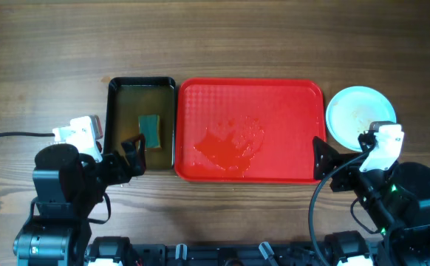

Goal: Clean dirty plates on tray and stack at the side

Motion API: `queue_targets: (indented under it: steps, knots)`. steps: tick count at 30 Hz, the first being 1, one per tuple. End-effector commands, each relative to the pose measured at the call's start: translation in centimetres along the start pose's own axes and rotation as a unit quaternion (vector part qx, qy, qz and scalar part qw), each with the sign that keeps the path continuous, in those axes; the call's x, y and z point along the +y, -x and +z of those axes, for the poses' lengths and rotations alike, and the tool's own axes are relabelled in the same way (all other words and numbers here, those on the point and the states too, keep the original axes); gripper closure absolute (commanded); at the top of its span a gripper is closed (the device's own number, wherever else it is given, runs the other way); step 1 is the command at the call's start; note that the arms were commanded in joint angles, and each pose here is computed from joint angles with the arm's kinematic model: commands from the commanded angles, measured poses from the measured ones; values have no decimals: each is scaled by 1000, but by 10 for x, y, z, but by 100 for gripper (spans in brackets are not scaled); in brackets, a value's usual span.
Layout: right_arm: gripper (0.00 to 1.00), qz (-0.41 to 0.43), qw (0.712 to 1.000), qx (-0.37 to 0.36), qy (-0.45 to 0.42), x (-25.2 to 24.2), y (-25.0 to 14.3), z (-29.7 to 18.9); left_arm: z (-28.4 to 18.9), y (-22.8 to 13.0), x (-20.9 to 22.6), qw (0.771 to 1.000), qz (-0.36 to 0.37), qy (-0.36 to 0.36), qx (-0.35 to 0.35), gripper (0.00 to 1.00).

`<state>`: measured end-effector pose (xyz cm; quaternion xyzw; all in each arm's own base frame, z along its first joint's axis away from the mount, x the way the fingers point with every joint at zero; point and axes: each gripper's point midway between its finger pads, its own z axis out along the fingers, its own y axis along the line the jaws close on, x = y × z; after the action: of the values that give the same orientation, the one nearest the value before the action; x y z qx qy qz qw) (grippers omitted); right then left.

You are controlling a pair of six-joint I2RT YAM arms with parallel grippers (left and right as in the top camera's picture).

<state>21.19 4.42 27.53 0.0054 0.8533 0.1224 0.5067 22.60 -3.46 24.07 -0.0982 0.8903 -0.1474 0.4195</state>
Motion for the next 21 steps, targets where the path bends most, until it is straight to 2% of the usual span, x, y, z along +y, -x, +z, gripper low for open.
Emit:
queue_targets:
  steps: [1, 6, 12, 14, 16, 21]
  knots:
    - [0, 4, 1000, 18, -15, -6, -9, 4, 2, -2, 4, 1000, 7, 7, 1, 0]
    - [1, 5, 999, 35, -19, -8, -17, 5, 2, -2, 4, 1000, 7, 7, 1, 0]
    - [0, -10, 999, 21, -37, -15, -18, 0, 2, -2, 4, 1000, 7, 7, 1, 0]
    - [1, -10, 999, -18, -35, -18, -19, 0, 2, -2, 4, 1000, 7, 7, 1, 0]
    - [1, -14, 996, -87, -15, -18, -23, 5, 2, -2, 4, 1000, 7, 7, 1, 0]
    - [1, -36, 973, -226, 33, -15, -31, 23, 2, -2, 4, 1000, 7, 7, 1, 0]
